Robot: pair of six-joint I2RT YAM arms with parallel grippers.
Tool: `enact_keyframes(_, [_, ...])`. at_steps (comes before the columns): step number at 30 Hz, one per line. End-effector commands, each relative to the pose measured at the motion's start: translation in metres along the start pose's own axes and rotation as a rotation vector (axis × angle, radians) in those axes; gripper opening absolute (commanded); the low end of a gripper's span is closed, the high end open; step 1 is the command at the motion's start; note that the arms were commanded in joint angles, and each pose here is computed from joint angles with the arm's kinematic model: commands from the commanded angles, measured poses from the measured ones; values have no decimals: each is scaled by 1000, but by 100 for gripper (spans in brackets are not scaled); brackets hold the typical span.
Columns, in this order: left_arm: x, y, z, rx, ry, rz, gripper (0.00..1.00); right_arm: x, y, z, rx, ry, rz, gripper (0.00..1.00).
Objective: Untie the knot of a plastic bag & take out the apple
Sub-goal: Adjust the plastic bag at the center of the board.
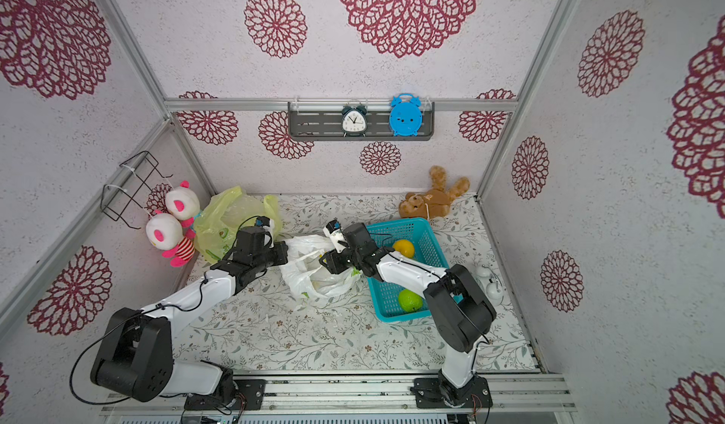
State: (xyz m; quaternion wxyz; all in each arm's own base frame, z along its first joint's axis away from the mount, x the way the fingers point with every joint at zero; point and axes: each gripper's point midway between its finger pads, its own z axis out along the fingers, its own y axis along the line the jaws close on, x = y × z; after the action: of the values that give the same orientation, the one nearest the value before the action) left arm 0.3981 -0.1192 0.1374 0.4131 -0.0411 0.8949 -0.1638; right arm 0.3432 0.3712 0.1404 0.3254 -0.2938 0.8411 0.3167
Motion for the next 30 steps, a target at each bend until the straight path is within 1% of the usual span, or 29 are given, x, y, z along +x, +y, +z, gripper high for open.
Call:
enact_keyframes(1, [-2,-3,5,37,28,-16,0,6,-10,10,47,68,-17,51])
enact_keyframes(4, [-1,-1,8,35,58,-17,0,7,2,14,-35,75,-40,52])
enact_keyframes(7, [-3,3,12,46,65,-44,0,14,2,18,-59,95,-50,52])
enact_keyframes(9, [-2,1,14,63,84,-50,2,12,2,11,-67,63,-37,55])
enact_keyframes(10, [-1,2,14,60,97,-49,6,10,4,6,-71,43,-41,56])
enact_keyframes(11, [-1,2,13,55,108,-46,7,5,6,-1,-65,18,-41,57])
enact_keyframes(12, [-3,1,10,51,109,-34,13,1,7,-11,-59,-4,-45,58])
enact_keyframes(13, [-9,-3,4,59,101,-19,20,-4,7,-19,-46,-23,-49,58])
enact_keyframes(14, [-16,-9,-5,60,83,9,32,-11,8,-32,-22,-50,-59,63])
enact_keyframes(15, [-26,-14,-17,49,49,44,47,-18,8,-45,3,-80,-67,68])
enact_keyframes(17, [-42,-25,-40,39,-12,112,57,-31,10,-69,30,-134,-86,74])
enact_keyframes(18, [-49,-27,-51,31,-38,131,62,-35,9,-80,54,-157,-92,81])
enact_keyframes(20, [-61,-32,-69,36,-86,157,66,-40,7,-96,86,-182,-102,90])
enact_keyframes(22, [-68,-34,-82,36,-119,172,70,-43,2,-107,116,-197,-106,93])
enact_keyframes(24, [-74,-40,-93,53,-150,190,72,-43,-8,-110,173,-192,-121,96])
enact_keyframes(25, [-79,-42,-97,63,-169,195,73,-42,-14,-108,203,-174,-128,96])
enact_keyframes(27, [-84,-57,-101,126,-192,232,74,-38,-23,-96,230,-112,-160,97])
enact_keyframes(28, [-84,-70,-102,183,-198,280,75,-36,-24,-88,220,-75,-175,98])
enact_keyframes(29, [-82,-81,-99,224,-198,342,77,-33,-19,-78,174,-37,-200,99])
enact_keyframes(30, [-81,-87,-96,239,-197,380,77,-28,-15,-69,147,-4,-227,99])
